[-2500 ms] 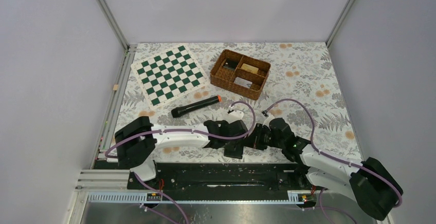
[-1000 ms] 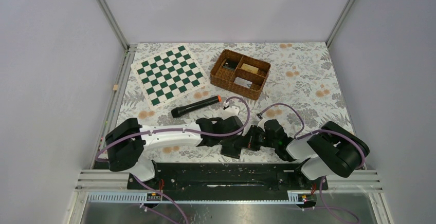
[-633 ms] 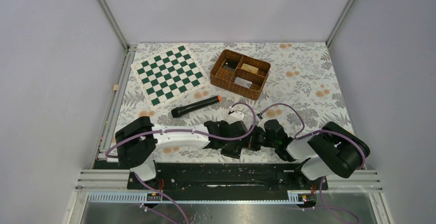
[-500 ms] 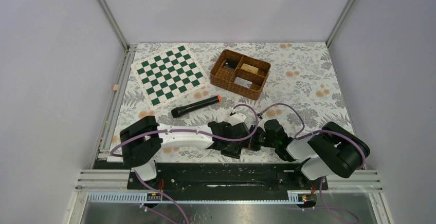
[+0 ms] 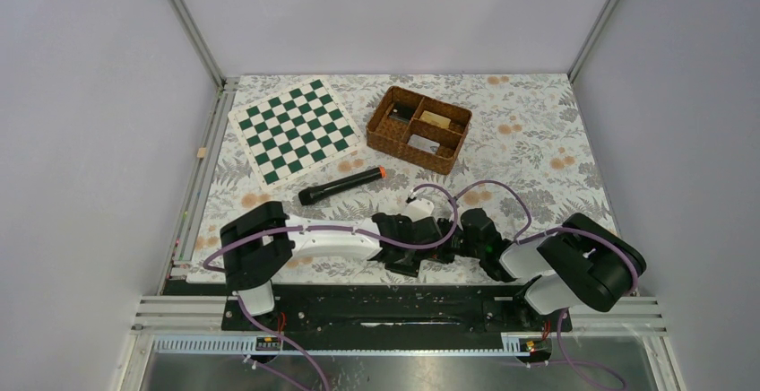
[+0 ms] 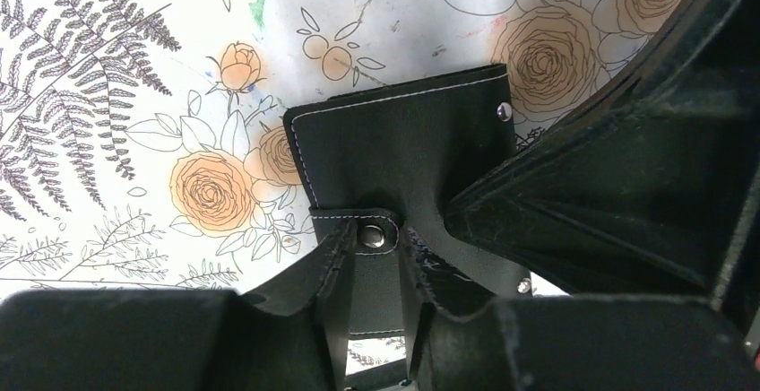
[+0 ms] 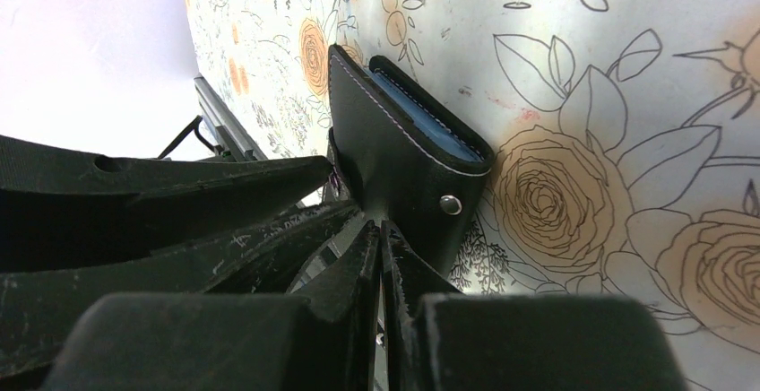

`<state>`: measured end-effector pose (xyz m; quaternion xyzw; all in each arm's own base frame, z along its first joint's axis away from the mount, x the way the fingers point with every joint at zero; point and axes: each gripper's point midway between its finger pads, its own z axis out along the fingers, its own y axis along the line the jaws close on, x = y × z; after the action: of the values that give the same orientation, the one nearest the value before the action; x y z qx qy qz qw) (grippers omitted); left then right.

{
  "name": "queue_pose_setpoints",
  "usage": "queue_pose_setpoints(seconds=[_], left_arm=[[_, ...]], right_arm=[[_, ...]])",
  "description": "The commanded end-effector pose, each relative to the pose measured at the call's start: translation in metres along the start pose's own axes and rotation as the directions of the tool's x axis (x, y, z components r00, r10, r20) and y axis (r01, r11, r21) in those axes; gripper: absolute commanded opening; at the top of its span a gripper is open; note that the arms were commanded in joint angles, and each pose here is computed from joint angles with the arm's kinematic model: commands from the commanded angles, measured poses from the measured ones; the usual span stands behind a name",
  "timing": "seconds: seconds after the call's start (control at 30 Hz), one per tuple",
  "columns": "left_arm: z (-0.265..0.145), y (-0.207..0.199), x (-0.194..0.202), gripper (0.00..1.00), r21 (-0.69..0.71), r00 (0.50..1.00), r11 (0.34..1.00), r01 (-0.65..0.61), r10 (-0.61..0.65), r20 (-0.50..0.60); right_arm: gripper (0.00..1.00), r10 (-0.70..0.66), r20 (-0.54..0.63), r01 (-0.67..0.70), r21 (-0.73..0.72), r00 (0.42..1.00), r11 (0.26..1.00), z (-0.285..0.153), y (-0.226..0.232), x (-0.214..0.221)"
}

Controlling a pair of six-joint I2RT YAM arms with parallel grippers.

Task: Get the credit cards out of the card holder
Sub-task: Open the card holder at the center of the board.

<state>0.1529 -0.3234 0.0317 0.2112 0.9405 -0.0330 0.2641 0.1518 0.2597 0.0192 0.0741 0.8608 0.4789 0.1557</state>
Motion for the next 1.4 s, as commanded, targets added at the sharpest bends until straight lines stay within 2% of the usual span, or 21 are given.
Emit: queue_pose_setpoints(seconds=[0.0,0.2,0.8,0.87,0.9,1.03,1.1,1.27,1.37], left_arm=[[0.004,0.008,-0.006,0.19,-0.046,0.999,0.999,0.000,0.002,0.039],[-0.005,0.014,-0.012,0.01,-0.054,0.998,0.998,0.013,-0.010,0.062],[-0.025,0.041,-0.021,0.00,-0.065,0.990,0.992,0.107,-0.100,0.096],[-0.027,0.035,-0.024,0.00,-0.023,0.989,0.995,0.101,-0.099,0.106],[-0.028,0.029,-0.024,0.02,0.007,0.990,0.996,0.092,-0.093,0.109],[-0.031,0.011,-0.028,0.38,0.075,0.989,0.996,0.041,-0.051,0.140],[-0.030,0.005,-0.028,0.47,0.068,0.989,0.998,-0.002,-0.008,0.147],[-0.022,-0.004,-0.025,0.54,0.018,0.984,0.996,-0.086,0.083,0.155],[-0.015,-0.004,-0.019,0.55,-0.019,0.984,0.994,-0.111,0.112,0.140]], right_arm=[[0.09,-0.005,-0.006,0.006,0.102,1.000,0.995,-0.004,-0.027,0.005],[0.09,-0.002,-0.007,0.003,0.114,1.000,0.993,-0.004,-0.032,0.006],[0.09,0.018,-0.001,-0.018,0.149,1.000,0.989,-0.008,-0.044,0.008],[0.09,0.016,-0.003,-0.016,0.145,1.000,0.989,-0.008,-0.042,0.008],[0.09,0.015,-0.002,-0.014,0.143,1.000,0.990,-0.007,-0.042,0.008],[0.08,0.011,0.000,-0.011,0.125,1.000,0.992,-0.006,-0.037,0.006],[0.09,0.011,0.000,-0.011,0.122,1.000,0.992,-0.006,-0.036,0.005],[0.09,0.012,-0.003,-0.011,0.122,1.000,0.992,-0.006,-0.036,0.006],[0.08,0.011,-0.003,-0.011,0.122,1.000,0.993,-0.006,-0.036,0.006]])
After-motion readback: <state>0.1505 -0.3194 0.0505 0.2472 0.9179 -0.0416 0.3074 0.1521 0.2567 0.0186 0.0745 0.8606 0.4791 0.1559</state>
